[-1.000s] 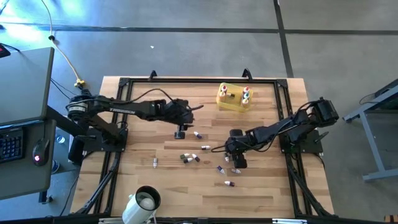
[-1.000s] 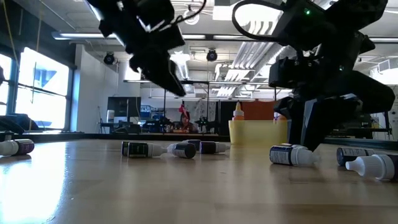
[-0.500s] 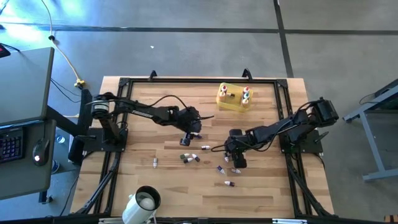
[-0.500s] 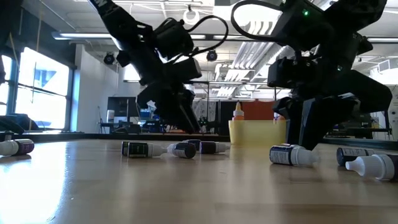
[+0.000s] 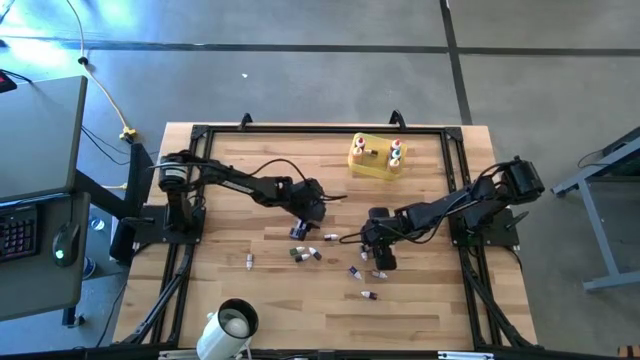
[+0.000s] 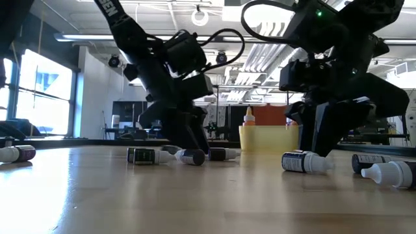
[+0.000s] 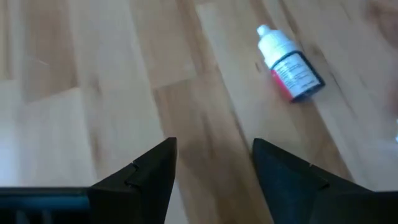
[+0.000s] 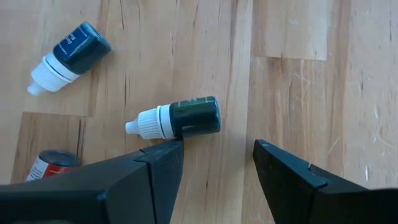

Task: Pick & Place food coloring
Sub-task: Put the small green food coloring bottle into the yellow bin

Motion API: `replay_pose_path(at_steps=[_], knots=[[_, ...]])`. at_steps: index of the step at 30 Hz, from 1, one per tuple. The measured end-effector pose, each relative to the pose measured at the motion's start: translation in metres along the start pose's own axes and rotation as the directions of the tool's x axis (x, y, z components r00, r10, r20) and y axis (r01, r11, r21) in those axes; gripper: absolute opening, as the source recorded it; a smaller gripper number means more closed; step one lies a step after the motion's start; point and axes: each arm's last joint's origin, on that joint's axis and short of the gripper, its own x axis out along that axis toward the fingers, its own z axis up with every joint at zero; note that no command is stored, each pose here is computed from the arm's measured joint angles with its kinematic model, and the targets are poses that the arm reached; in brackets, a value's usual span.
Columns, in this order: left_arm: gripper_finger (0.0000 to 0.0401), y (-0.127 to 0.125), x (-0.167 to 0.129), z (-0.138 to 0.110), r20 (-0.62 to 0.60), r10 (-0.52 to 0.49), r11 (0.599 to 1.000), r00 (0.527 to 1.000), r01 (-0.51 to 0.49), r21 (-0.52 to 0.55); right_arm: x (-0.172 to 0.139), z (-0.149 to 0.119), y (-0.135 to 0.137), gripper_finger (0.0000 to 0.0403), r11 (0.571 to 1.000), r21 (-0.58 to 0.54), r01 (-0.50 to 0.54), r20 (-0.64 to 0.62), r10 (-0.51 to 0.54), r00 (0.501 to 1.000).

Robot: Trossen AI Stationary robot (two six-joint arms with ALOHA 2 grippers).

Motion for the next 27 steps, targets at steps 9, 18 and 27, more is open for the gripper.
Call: replay_pose_path(at_steps=[9,18,27], knots=[[0.0189,0.000,-0.003,0.001,-0.027,0.016,1.000,1.000,-0.017,-0.015,0.000,0.001,0.000,0.0190,1.000,-0.001,-0.004,0.011,0.004,1.000],[0.0189,0.009,-0.044,0.028,-0.249,0.142,0.988,0.958,-0.152,-0.020,0.000,0.001,0.001,0.0190,0.999,0.033,-0.028,0.008,0.027,1.000],[0.0189,0.006,-0.039,0.021,-0.345,0.075,0.993,0.936,-0.101,-0.060,0.000,0.001,0.001,0.0190,0.999,0.023,-0.030,0.007,0.030,1.000]])
